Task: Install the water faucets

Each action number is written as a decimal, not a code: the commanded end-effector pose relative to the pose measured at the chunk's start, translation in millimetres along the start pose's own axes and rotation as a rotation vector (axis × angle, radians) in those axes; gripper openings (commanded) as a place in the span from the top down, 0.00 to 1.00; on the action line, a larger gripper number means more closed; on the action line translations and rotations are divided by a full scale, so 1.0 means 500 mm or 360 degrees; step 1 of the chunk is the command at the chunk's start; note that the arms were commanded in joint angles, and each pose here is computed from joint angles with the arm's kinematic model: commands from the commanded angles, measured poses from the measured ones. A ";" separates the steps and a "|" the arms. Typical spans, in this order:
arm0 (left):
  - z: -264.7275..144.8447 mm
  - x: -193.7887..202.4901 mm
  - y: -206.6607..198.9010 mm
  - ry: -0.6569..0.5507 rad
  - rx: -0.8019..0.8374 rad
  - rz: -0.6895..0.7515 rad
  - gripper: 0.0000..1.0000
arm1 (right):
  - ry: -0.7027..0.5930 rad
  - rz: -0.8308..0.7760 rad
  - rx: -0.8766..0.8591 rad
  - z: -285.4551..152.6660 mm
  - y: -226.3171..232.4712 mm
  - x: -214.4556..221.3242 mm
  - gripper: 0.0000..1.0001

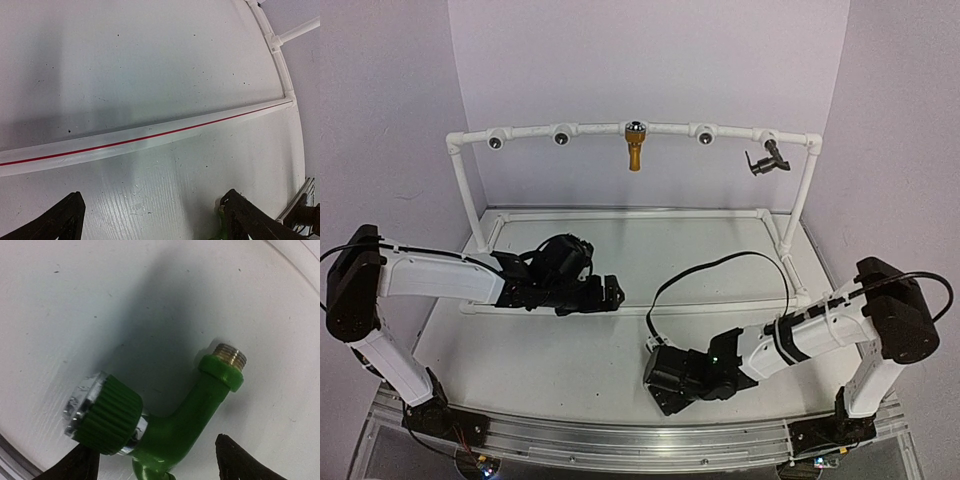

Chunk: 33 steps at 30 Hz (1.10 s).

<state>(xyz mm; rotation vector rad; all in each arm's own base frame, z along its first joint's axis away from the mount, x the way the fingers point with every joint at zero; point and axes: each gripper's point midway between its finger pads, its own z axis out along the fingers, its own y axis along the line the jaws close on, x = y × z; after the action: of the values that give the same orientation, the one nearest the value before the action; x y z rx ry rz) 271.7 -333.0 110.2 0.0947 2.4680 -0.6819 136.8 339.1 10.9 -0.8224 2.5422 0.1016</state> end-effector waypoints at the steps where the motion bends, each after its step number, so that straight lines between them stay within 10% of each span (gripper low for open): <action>1: -0.009 -0.016 -0.023 -0.0045 0.0066 0.0006 0.00 | -0.0058 0.0040 0.0033 0.008 -0.029 0.025 0.33; 13: -0.078 -0.067 -0.022 -0.0276 0.0080 -0.0040 0.00 | -0.0396 -0.0017 -0.0020 -0.039 -0.028 -0.062 0.99; 18: -0.169 -0.116 -0.044 -0.0509 0.0256 -0.0049 0.00 | -0.0589 0.0108 -0.0397 -0.099 -0.004 -0.152 1.00; 23: -0.260 -0.147 -0.096 -0.0660 0.0525 0.0066 0.00 | -0.0669 0.0231 -0.1455 -0.249 0.028 -0.230 1.00; 33: -0.430 -0.024 -0.291 -0.0412 0.1611 0.0794 0.00 | -0.0667 -0.0300 -0.2333 -0.562 0.078 -0.239 1.00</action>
<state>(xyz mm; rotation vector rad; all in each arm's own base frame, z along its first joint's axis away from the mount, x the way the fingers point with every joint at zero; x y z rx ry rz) 199.7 -335.2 295.8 0.5087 1.7993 -1.2748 133.1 387.1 229.8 -0.9727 1.9887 1.6839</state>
